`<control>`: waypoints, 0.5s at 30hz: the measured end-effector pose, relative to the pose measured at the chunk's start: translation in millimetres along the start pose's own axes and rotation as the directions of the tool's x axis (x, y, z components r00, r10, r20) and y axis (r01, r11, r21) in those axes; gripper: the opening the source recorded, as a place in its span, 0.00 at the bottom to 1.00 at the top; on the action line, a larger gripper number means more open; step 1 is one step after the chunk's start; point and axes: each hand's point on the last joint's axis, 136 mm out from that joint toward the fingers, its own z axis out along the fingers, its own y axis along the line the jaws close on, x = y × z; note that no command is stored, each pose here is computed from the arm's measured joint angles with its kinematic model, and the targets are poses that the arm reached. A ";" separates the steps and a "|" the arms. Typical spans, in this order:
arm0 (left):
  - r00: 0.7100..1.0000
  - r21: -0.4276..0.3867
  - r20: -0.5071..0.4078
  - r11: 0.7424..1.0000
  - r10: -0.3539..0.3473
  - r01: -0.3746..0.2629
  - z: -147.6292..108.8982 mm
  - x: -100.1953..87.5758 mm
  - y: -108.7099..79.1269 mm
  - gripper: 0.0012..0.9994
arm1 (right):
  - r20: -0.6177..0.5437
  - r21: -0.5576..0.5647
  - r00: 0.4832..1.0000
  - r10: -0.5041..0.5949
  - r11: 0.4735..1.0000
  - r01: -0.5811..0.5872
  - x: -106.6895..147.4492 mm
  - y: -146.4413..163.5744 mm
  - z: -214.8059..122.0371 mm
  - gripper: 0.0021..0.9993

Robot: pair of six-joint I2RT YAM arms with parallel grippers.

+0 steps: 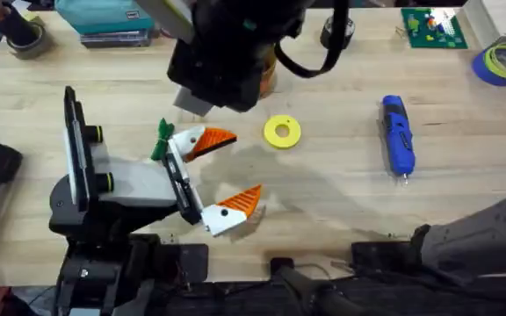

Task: Pick up the gripper from the table and insert it into the empty holder that is missing its gripper. Then pick up a screw, insert it into the mounting hole, and use the screwdriver to tighten it. Finally, clean up the table by picking up the vegetable and placing it into the bucket.

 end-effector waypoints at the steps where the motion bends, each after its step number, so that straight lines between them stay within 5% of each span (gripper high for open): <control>1: 1.000 0.000 0.000 1.000 0.000 0.000 0.0 0.0 0.0 0.99 | 0.000 0.000 1.000 0.000 1.000 0.000 0.0 0.0 0.0 0.00; 15: 1.000 0.000 0.000 1.000 0.000 0.000 0.0 0.0 0.0 0.99 | -0.040 -0.013 0.999 0.004 1.000 -0.004 6.2 1.3 7.3 0.00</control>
